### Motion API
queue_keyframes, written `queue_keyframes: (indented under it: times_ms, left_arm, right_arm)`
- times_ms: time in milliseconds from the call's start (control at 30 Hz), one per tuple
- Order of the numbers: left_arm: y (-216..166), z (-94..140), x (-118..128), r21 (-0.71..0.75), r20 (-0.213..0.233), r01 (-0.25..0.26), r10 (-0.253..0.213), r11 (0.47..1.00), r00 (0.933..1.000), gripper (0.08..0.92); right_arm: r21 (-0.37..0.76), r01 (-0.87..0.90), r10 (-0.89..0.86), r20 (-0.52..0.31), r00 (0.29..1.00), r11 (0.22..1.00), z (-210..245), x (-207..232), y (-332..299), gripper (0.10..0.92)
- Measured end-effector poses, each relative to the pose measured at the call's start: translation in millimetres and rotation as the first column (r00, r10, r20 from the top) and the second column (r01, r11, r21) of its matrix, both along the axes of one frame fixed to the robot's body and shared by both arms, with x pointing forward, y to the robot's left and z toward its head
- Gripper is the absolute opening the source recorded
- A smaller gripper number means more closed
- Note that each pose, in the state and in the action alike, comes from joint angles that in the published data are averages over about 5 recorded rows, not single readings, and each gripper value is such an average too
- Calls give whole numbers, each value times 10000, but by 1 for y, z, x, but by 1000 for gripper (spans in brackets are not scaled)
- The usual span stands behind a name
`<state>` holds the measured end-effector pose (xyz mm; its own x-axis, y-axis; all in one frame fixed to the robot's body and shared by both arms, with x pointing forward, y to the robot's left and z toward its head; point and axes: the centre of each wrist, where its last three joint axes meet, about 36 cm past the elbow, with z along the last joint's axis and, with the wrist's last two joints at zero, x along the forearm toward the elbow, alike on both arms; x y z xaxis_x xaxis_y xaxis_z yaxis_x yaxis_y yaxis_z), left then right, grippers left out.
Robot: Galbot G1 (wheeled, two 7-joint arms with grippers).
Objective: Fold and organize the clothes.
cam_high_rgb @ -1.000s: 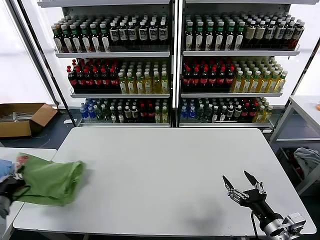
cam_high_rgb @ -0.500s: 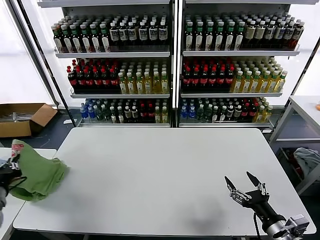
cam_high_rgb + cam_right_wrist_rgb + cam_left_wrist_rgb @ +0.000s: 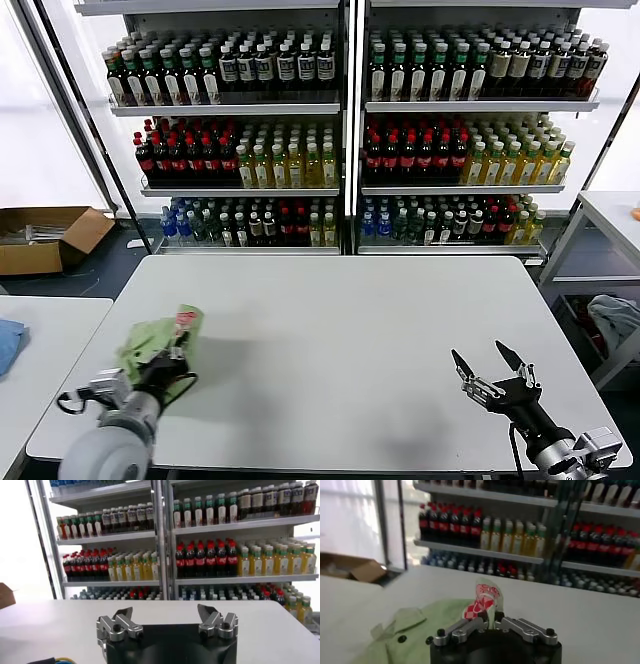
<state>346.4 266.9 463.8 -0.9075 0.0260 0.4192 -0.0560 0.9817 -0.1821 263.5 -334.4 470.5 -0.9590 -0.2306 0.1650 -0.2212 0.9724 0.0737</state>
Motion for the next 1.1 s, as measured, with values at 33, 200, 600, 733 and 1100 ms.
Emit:
queue_keyframes:
  times_ms: [33, 200, 600, 733, 1100]
  left_arm:
    - [-11, -2, 2, -295, -107, 103, -106, 9995, 9999, 115]
    - [-55, -12, 14, -1489, -623, 519, -617, 9875, 9961, 115]
    - [-108, -20, 24, -2807, -1013, 1445, -1791, 9488, 9786, 280]
    - [-110, -16, 24, -3075, -763, 1738, -2063, 9355, 9755, 402]
    - [-68, 2, 37, -2295, 715, 1949, -1832, 9536, 9805, 714]
  right_arm:
    - [-16, 8, -8, -6, 10000, 10000, 0, -1, -1, 823]
    - [-66, 36, -37, -70, 10000, 10000, 0, -3, -3, 823]
    - [-82, -85, 82, -310, 9995, 9999, -6, 5, 5, 823]
    - [19, -256, 256, -454, 9986, 9997, -9, 11, 14, 823]
    - [1089, -1411, 1546, -1276, 9797, 9840, -30, 43, 73, 823]
